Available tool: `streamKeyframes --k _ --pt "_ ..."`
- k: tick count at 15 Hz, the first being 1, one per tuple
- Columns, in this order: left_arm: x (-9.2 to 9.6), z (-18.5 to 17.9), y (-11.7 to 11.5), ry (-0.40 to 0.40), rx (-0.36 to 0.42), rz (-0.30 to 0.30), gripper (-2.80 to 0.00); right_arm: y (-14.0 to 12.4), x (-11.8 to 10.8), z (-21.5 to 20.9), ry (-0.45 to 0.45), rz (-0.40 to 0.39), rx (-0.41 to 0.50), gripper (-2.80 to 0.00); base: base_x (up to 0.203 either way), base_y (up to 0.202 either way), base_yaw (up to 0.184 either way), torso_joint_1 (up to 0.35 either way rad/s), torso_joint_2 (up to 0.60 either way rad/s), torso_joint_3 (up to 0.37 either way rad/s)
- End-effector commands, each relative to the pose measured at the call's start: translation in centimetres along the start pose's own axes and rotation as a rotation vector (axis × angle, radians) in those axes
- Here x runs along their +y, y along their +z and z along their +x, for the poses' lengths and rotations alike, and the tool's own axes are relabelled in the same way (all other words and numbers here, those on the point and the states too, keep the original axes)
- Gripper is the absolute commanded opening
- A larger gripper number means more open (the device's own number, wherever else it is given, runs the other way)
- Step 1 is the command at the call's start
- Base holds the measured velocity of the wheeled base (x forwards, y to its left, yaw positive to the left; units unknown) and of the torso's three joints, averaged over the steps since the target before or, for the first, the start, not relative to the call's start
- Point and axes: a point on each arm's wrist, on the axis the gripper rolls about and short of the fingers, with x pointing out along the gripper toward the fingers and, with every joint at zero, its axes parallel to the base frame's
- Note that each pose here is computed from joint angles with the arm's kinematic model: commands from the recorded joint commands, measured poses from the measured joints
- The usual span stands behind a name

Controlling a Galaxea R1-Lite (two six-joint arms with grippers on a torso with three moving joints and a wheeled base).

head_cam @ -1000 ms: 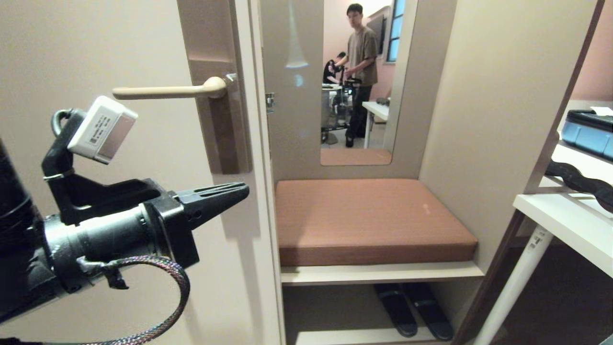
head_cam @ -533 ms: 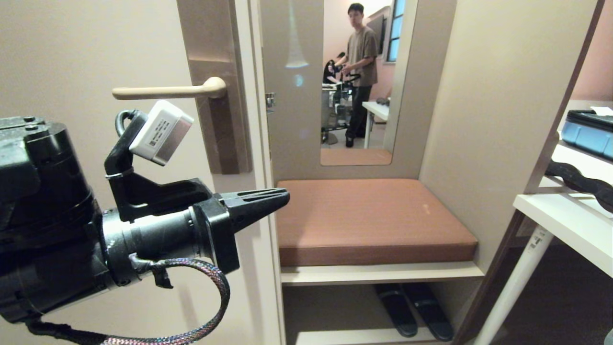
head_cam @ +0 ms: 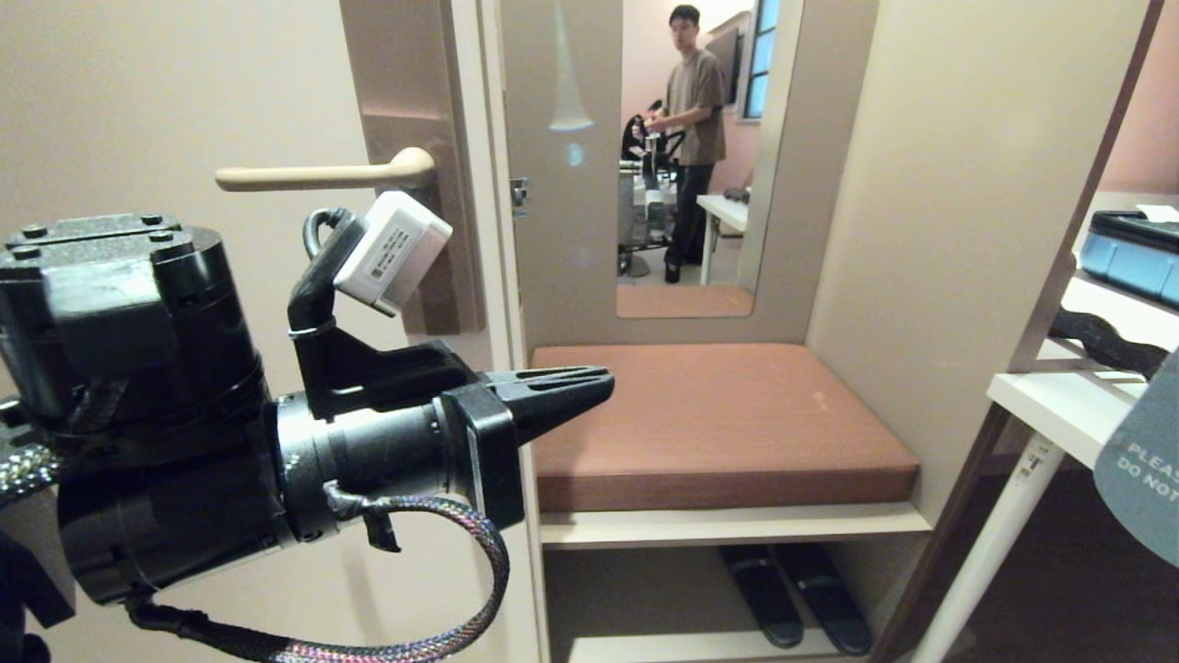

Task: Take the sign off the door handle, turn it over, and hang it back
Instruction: Hand it to the other hand

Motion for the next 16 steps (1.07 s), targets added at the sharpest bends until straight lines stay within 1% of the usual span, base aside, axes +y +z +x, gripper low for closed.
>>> streamKeyframes --k 1,3,6,8,10,11,13,16 --pt "-0.3 1.1 -0.4 -0.024 0.011 -0.001 -2.8 0.7 -1.0 3.9 0.058 0.023 0.069 -2.8 0.0 0.0 0.0 0.0 0.0 0.0" --pt "-0.6 2.2 -0.4 -0.045 -0.001 0.002 -2.8 2.3 -1.6 6.5 0.167 0.015 0.029 -2.8 0.0 0.0 0.0 0.0 0.0 0.0" --pt "-0.9 3.3 -0.4 -0.069 -0.004 0.003 -2.8 4.5 -2.1 9.4 0.383 -0.007 -0.038 -2.8 0.0 0.0 0.0 0.0 0.0 0.0" --pt "-0.9 4.3 -0.4 -0.073 -0.001 0.001 -2.8 5.1 -1.9 10.3 0.505 -0.008 -0.048 -2.8 0.0 0.0 0.0 0.0 0.0 0.0" --pt "-0.9 5.4 -0.4 -0.084 -0.004 0.001 -2.8 5.6 -1.3 11.2 0.586 -0.01 -0.053 -2.8 0.0 0.0 0.0 0.0 0.0 0.0" --pt "-0.9 6.0 -0.4 -0.105 -0.012 0.002 -2.8 5.9 -0.9 11.7 0.613 -0.01 -0.059 -2.8 0.0 0.0 0.0 0.0 0.0 0.0" --pt "-0.9 7.1 -0.3 -0.161 -0.03 0.001 -2.8 6.6 0.0 12.1 0.675 0.028 -0.065 -2.8 0.0 0.0 0.0 0.0 0.0 0.0" --pt "-0.8 7.9 0.0 -0.17 -0.044 0.003 -2.8 7.1 1.0 12.2 0.762 0.083 -0.074 -2.8 0.0 0.0 0.0 0.0 0.0 0.0"
